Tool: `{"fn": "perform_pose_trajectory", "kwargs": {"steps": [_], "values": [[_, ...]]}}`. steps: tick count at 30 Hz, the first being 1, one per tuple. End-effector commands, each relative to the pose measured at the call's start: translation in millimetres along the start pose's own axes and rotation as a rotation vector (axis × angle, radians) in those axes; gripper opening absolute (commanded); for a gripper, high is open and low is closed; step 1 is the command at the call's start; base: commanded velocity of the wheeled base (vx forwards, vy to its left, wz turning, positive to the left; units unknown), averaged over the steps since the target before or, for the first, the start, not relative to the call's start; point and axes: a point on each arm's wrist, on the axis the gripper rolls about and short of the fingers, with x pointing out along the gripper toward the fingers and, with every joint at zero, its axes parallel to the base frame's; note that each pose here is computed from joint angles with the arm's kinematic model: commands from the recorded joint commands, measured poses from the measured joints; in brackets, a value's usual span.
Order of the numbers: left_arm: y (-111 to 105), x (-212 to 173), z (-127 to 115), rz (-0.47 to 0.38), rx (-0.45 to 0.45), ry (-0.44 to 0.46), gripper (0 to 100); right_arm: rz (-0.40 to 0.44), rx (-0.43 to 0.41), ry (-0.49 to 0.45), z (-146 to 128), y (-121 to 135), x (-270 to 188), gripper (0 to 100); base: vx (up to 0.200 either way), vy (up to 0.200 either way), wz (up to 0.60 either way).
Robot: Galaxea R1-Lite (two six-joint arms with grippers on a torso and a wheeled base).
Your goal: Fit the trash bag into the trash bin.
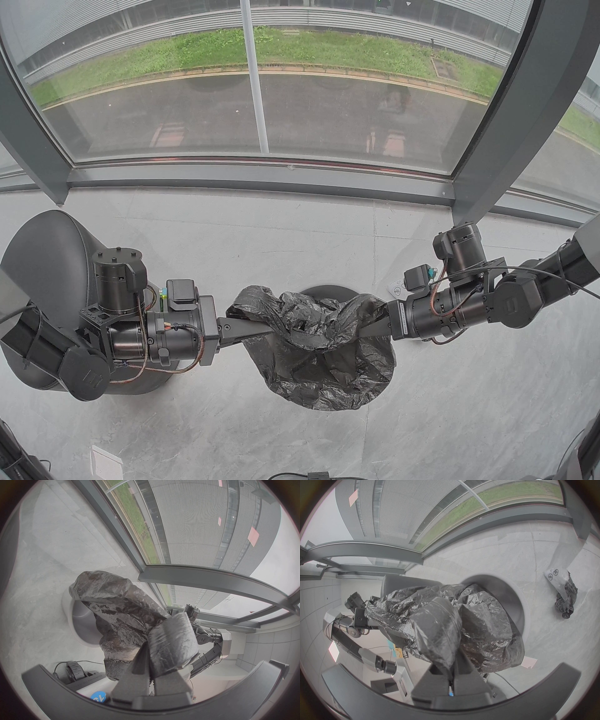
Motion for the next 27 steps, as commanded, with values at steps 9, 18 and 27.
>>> {"fn": "perform_pose_trajectory", "kwargs": {"steps": [9, 18, 27], "values": [[13, -10, 22, 0.035, -0.004, -0.092, 0, -0.047, 0.013, -0.046, 23, -12, 44, 0, 0.0, 0.0, 0.0], [17, -7, 31, 0.031, 0.007, -0.111, 0, -0.079, -0.001, -0.081, 31, -17, 58, 0, 0.0, 0.0, 0.0], [33, 0, 27, 0.059, -0.03, -0.088, 0, -0.096, 0.017, -0.044, 15, -30, 68, 0, 0.0, 0.0, 0.0]]}}
